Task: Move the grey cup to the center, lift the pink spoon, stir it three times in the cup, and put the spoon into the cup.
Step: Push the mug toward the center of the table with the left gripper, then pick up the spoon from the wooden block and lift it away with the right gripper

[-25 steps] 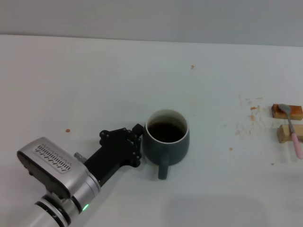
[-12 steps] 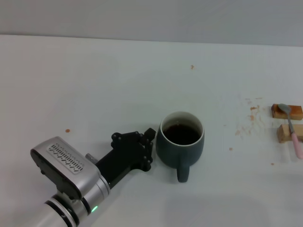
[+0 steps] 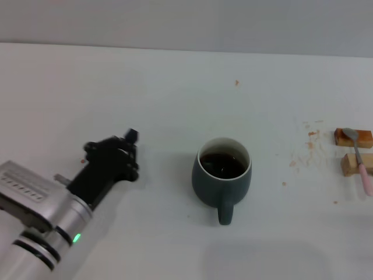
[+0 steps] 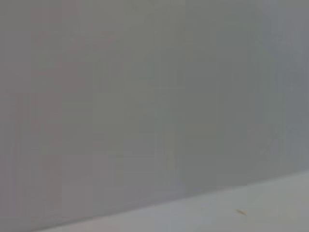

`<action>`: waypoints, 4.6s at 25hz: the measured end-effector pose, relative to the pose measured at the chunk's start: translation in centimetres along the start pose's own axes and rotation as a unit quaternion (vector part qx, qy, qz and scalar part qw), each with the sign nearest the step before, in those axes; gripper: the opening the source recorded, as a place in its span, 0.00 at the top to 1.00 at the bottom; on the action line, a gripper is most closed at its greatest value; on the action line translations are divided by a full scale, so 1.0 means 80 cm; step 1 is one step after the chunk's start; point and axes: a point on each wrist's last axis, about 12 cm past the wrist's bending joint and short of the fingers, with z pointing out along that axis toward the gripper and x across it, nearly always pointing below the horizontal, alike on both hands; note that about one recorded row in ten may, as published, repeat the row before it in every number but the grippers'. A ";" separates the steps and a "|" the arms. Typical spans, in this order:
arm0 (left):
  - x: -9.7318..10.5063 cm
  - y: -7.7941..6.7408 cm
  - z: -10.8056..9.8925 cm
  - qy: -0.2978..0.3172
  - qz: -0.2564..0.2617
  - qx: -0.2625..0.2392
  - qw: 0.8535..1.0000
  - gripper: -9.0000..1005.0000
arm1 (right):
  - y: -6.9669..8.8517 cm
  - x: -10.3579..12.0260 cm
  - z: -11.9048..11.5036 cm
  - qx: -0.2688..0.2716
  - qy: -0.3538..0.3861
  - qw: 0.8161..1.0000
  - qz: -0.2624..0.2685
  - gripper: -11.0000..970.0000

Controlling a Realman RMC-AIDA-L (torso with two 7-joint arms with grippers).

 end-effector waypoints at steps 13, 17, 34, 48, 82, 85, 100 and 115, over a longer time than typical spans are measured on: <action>0.002 0.020 -0.006 -0.001 0.005 -0.037 0.999 0.99 | 0.045 0.023 0.002 -0.072 0.083 0.994 0.006 0.14; 0.002 0.019 -0.006 -0.001 0.005 -0.035 0.999 0.99 | 0.054 0.030 0.006 -0.084 0.109 0.990 0.012 0.15; 0.005 0.018 -0.005 0.009 0.005 -0.033 0.999 0.99 | 0.072 0.042 0.004 -0.119 0.153 0.981 0.019 0.15; 0.006 0.018 -0.004 0.012 0.005 -0.034 0.999 0.99 | 0.080 0.046 -0.001 -0.130 0.173 0.976 0.026 0.15; 0.008 0.019 -0.007 0.018 0.006 -0.035 0.999 0.99 | 0.080 0.051 0.005 -0.125 0.190 0.973 0.029 0.15; 0.008 0.019 -0.007 0.018 0.005 -0.035 0.999 0.99 | 0.081 0.052 0.005 -0.125 0.193 0.973 0.031 0.15; 0.009 0.020 -0.007 0.019 0.004 -0.037 0.999 0.99 | 0.082 0.053 0.007 -0.121 0.195 0.973 0.034 0.15; 0.008 0.021 -0.007 0.015 0.005 -0.038 0.999 0.99 | 0.086 0.055 0.009 -0.127 0.203 0.970 0.035 0.15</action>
